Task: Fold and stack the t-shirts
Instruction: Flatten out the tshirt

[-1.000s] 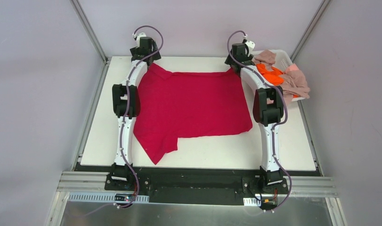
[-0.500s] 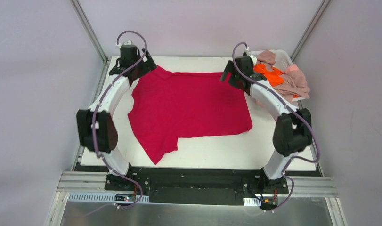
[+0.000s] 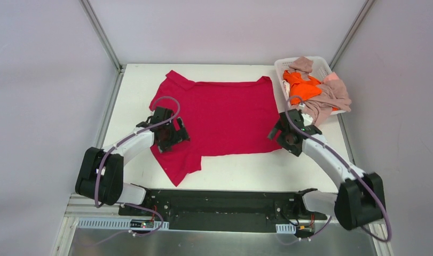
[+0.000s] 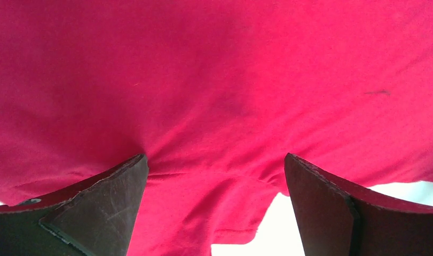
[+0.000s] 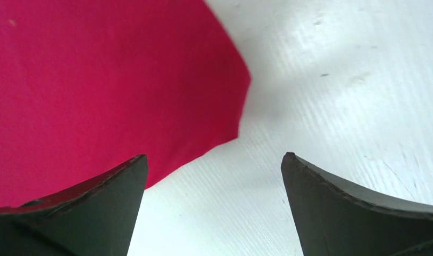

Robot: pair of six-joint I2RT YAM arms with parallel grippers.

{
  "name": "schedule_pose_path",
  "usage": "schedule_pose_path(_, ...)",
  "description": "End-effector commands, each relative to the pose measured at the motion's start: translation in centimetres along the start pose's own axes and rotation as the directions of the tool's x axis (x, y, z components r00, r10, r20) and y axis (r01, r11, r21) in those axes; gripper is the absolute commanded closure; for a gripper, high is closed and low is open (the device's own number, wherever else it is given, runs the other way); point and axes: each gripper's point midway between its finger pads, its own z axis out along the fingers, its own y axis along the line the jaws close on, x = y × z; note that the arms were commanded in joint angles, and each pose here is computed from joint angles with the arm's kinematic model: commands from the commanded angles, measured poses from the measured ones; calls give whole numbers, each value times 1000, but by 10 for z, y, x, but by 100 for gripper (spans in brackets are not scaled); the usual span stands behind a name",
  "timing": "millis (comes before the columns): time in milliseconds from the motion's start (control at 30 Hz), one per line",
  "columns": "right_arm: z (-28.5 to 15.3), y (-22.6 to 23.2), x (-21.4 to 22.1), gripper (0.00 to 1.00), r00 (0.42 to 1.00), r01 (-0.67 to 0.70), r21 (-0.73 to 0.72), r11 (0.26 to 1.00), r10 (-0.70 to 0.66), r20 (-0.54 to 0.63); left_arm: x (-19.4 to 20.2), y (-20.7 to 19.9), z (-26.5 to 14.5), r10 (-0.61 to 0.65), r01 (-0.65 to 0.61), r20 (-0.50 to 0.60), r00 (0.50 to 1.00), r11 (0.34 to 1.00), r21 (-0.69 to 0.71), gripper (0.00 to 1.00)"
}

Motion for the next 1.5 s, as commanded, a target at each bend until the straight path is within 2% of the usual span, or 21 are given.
schedule_pose_path(0, -15, -35, -11, 3, 966, -236, 32, 971, 231, 115, -5, 12, -9, -72, 74, 86, 994, 997, -26, 1)
schedule_pose_path(100, -9, -39, -13, 21, 941, -319, -15, 948, 319, 112, -3, 19, -8, -69, 74, 94, 993, 996, -49, 1)
schedule_pose_path(200, -2, -27, -20, 36, 935, -326, -71, 943, 332, 125, -1, 33, -6, -71, 82, 116, 991, 992, -99, 1)
schedule_pose_path(300, 7, -16, -27, 44, 929, -339, -98, 936, 349, 126, 0, 44, -6, -68, 87, 133, 989, 986, -142, 1)
schedule_pose_path(433, 24, -2, -21, 54, 933, -345, -107, 932, 353, 64, -4, 50, -6, -62, 88, 152, 987, 981, -174, 1)
schedule_pose_path(600, 37, -20, -3, 61, 944, -331, 31, 943, 330, 22, -5, 56, -4, -61, 94, 159, 985, 974, -207, 1)
schedule_pose_path(667, 36, -31, -1, 61, 948, -317, 78, 945, 315, 38, -5, 57, -4, -64, 99, 163, 985, 971, -216, 1)
schedule_pose_path(700, 36, -34, 0, 65, 951, -308, 94, 947, 305, 43, -6, 58, -3, -65, 101, 165, 984, 970, -219, 1)
schedule_pose_path(767, 37, -33, 1, 77, 956, -292, 86, 953, 290, 36, -8, 59, -2, -60, 99, 169, 984, 967, -233, 1)
schedule_pose_path(800, 37, -28, 0, 89, 961, -278, 65, 958, 276, 27, -8, 60, -2, -60, 100, 172, 983, 966, -238, 1)
schedule_pose_path(867, 34, -19, -2, 100, 970, -243, 56, 968, 243, 12, -9, 61, -1, -53, 94, 166, 985, 965, -244, 1)
schedule_pose_path(1000, 9, -16, -15, 100, 995, -103, 200, 974, 101, 21, -8, 65, 1, -45, 88, 162, 986, 960, -265, 1)
schedule_pose_path(1067, -8, -23, -18, 100, 999, -33, 308, 951, 31, 14, -9, 66, 1, -40, 85, 167, 985, 958, -274, 1)
schedule_pose_path(1133, -21, -38, -21, 100, 1000, 21, 437, 899, -27, 8, -10, 68, 0, -33, 81, 169, 985, 956, -282, 1)
schedule_pose_path(1233, -32, -65, -22, 98, 996, 77, 620, 781, -87, -15, -11, 69, -1, -27, 77, 170, 985, 953, -294, 1)
schedule_pose_path(1267, -33, -73, -21, 87, 995, 88, 664, 743, -99, -21, -11, 70, -1, -25, 76, 170, 985, 951, -300, 1)
schedule_pose_path(1333, -35, -83, -20, 53, 993, 94, 717, 691, -117, -18, -12, 72, -2, -21, 74, 170, 985, 948, -311, 1)
schedule_pose_path(1367, -36, -86, -21, 43, 993, 88, 727, 681, -118, -10, -12, 72, -3, -17, 70, 168, 986, 946, -315, 1)
schedule_pose_path(1467, -43, -81, -29, 24, 993, 41, 685, 727, -103, 50, -10, 76, -7, -16, 71, 162, 987, 939, -338, 1)
